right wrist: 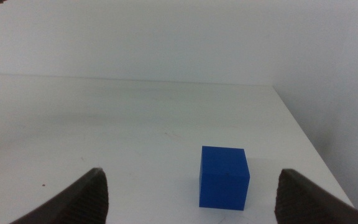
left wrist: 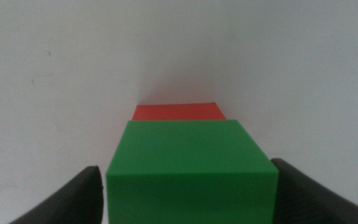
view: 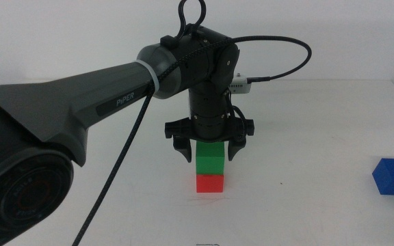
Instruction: Stack red cubes first, then green, then blue cubes in a specific spot.
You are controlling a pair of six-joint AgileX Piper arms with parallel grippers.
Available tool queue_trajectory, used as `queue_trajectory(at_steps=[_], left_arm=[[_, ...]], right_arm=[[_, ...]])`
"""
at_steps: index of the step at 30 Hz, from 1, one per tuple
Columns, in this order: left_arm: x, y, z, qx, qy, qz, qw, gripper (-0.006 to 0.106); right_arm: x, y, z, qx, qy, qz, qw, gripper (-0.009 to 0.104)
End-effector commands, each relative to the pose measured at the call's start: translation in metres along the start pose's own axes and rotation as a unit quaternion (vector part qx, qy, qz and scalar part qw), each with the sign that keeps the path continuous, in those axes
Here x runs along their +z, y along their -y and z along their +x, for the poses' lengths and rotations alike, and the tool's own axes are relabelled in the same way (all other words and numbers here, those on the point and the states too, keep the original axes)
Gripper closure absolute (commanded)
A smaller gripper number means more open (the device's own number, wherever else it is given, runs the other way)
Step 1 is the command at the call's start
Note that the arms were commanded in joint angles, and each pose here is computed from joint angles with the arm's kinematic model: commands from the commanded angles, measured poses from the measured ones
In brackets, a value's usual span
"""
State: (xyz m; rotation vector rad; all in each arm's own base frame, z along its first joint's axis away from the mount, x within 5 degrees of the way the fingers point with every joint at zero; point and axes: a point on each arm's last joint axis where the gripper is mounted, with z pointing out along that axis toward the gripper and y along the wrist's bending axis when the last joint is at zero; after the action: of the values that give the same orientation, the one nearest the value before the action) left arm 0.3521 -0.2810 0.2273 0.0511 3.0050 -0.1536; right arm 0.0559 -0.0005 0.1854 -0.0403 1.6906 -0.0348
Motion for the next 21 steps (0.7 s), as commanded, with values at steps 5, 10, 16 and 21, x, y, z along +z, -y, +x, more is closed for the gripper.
queue_trajectory(at_steps=[5, 10, 16, 21], left_arm=[[-0.038, -0.005, 0.007, 0.014, 0.002, -0.003, 1.0, 0.009], [-0.086, -0.008, 0.011, 0.057, 0.048, 0.032, 0.997, 0.009], [-0.177, -0.029, 0.031, 0.126, 0.16, 0.06, 0.977, 0.009], [-0.23, -0.063, 0.049, 0.207, 0.229, 0.047, 0.95, 0.009]], right_arm=[[-0.003, 0.0, -0.015, -0.008, 0.056, 0.0, 0.998, 0.001], [-0.003, 0.0, -0.015, -0.008, 0.056, 0.0, 0.998, 0.001], [-0.003, 0.0, -0.015, -0.008, 0.056, 0.0, 0.998, 0.001], [-0.003, 0.0, -0.015, -0.008, 0.056, 0.0, 0.998, 0.001]])
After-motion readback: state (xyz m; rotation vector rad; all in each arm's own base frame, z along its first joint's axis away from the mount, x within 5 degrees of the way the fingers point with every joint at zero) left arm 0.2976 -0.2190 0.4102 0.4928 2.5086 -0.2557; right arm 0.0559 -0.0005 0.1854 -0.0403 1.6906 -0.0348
